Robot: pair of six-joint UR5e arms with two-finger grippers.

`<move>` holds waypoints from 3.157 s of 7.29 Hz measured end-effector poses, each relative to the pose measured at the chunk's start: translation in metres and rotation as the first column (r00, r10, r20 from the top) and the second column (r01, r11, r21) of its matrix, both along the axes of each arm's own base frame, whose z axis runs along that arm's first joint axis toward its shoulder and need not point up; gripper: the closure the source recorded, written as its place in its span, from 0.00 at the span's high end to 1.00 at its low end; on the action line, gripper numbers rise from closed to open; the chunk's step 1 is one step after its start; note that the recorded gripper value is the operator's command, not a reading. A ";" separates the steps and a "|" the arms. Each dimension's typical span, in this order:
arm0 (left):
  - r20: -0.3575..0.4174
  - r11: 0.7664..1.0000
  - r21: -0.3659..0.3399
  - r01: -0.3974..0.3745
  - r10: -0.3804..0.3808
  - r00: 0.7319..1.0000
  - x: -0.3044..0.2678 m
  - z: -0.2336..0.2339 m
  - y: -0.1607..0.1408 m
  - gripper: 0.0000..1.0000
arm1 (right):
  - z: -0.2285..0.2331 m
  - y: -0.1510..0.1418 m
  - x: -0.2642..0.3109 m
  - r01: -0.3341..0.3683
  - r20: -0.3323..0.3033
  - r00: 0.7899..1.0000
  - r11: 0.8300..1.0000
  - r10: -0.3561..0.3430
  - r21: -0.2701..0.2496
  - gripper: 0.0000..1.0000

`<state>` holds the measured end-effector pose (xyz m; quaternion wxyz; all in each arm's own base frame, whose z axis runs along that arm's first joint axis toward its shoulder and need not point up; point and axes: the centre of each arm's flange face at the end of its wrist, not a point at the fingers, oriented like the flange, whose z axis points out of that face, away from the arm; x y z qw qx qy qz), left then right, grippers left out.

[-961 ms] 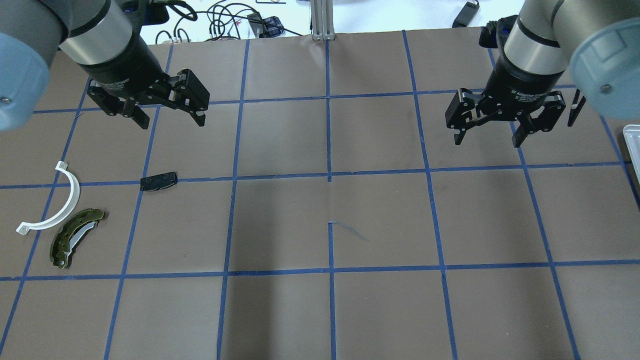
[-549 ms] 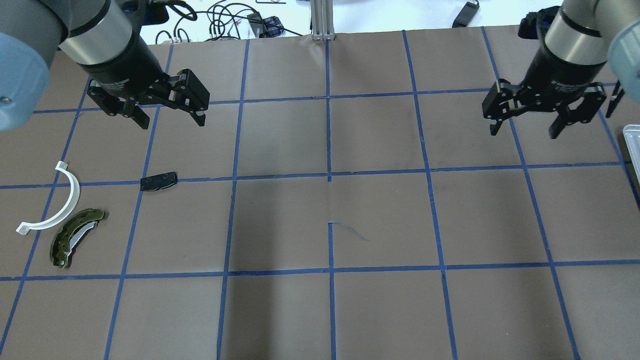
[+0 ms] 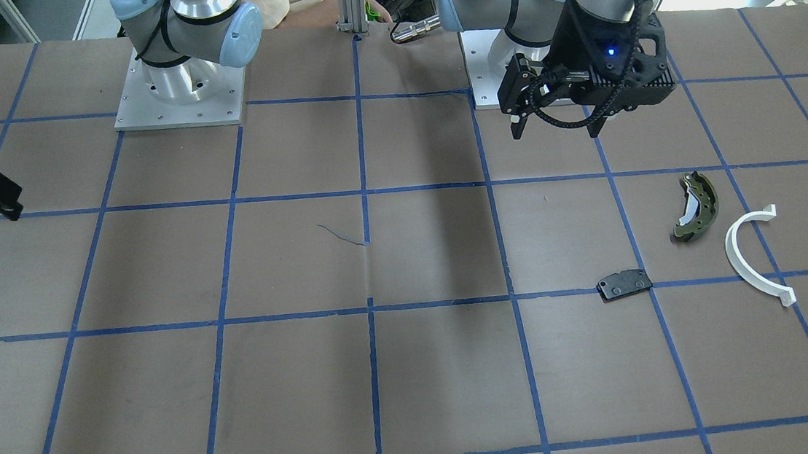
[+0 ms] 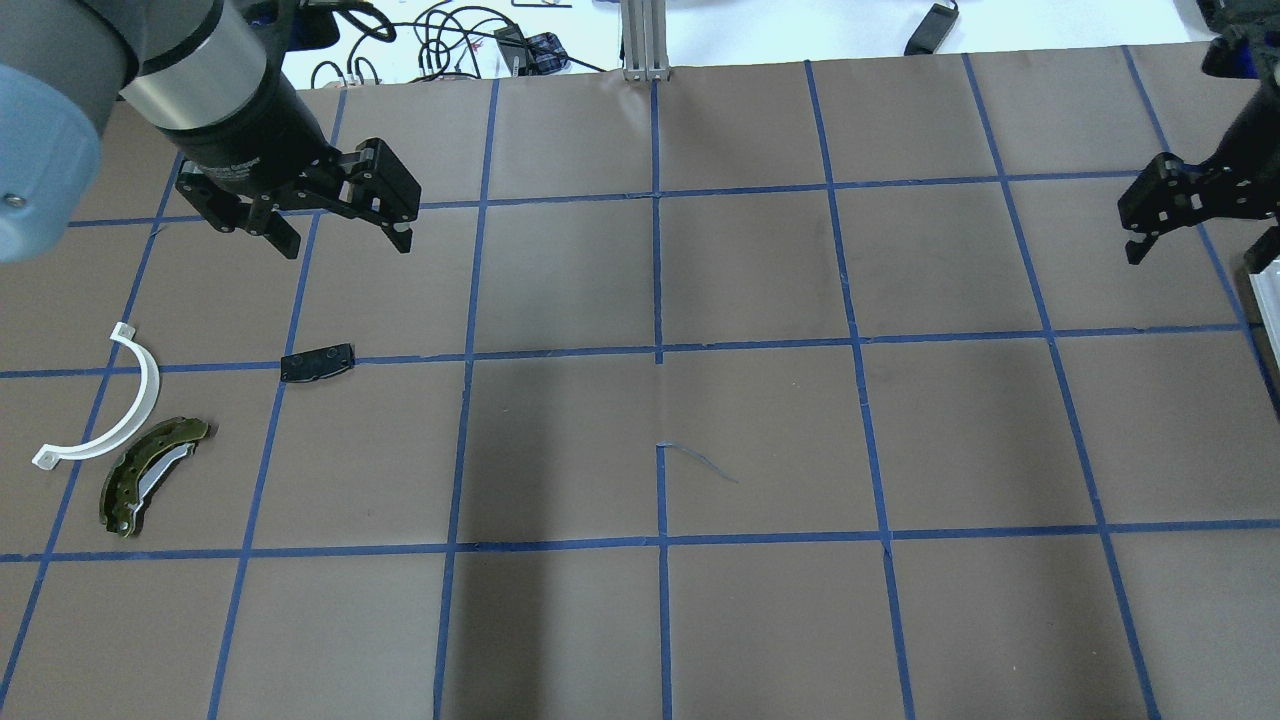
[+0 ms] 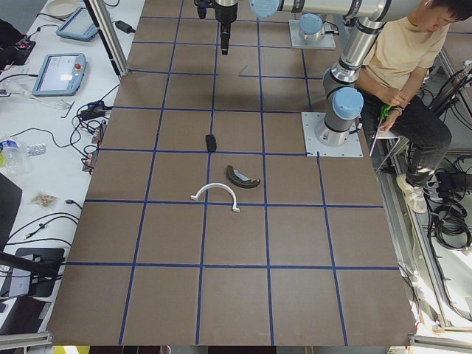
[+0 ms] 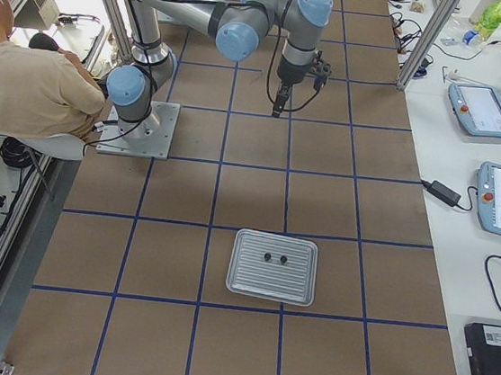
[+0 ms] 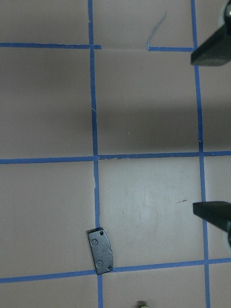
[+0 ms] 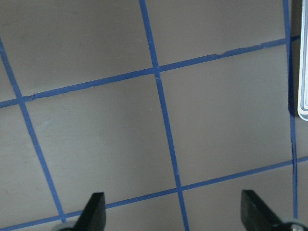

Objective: Place bearing gear from tray to pile

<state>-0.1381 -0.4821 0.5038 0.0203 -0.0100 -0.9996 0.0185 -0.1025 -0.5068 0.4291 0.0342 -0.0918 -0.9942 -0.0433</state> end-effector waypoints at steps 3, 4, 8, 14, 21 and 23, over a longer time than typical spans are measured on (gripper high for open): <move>0.000 1.000 -0.002 0.002 -0.002 1.000 -0.001 0.001 0.000 1.00 | -0.037 -0.013 -0.126 -0.153 -0.023 0.988 0.987 0.152 -0.047 1.00; 0.000 1.000 -0.002 0.002 -0.002 1.000 -0.001 0.001 0.000 1.00 | -0.053 -0.016 -0.165 -0.204 -0.038 0.979 0.977 0.202 -0.058 1.00; 0.001 1.000 -0.002 0.002 -0.002 1.000 -0.001 0.001 0.001 1.00 | -0.113 -0.046 -0.250 -0.308 -0.034 0.951 0.950 0.307 -0.055 1.00; 0.000 1.000 -0.002 0.001 -0.001 1.000 -0.001 0.001 0.000 1.00 | -0.193 -0.055 -0.305 -0.327 0.030 0.943 0.942 0.330 -0.077 0.93; 0.002 1.000 0.005 0.003 -0.003 1.000 -0.002 -0.002 -0.002 1.00 | -0.233 -0.059 -0.331 -0.307 0.048 0.950 0.949 0.310 -0.068 0.59; 0.004 1.000 0.003 0.005 -0.005 1.000 -0.002 -0.001 -0.001 1.00 | -0.235 -0.059 -0.330 -0.301 0.053 0.951 0.951 0.304 -0.071 0.58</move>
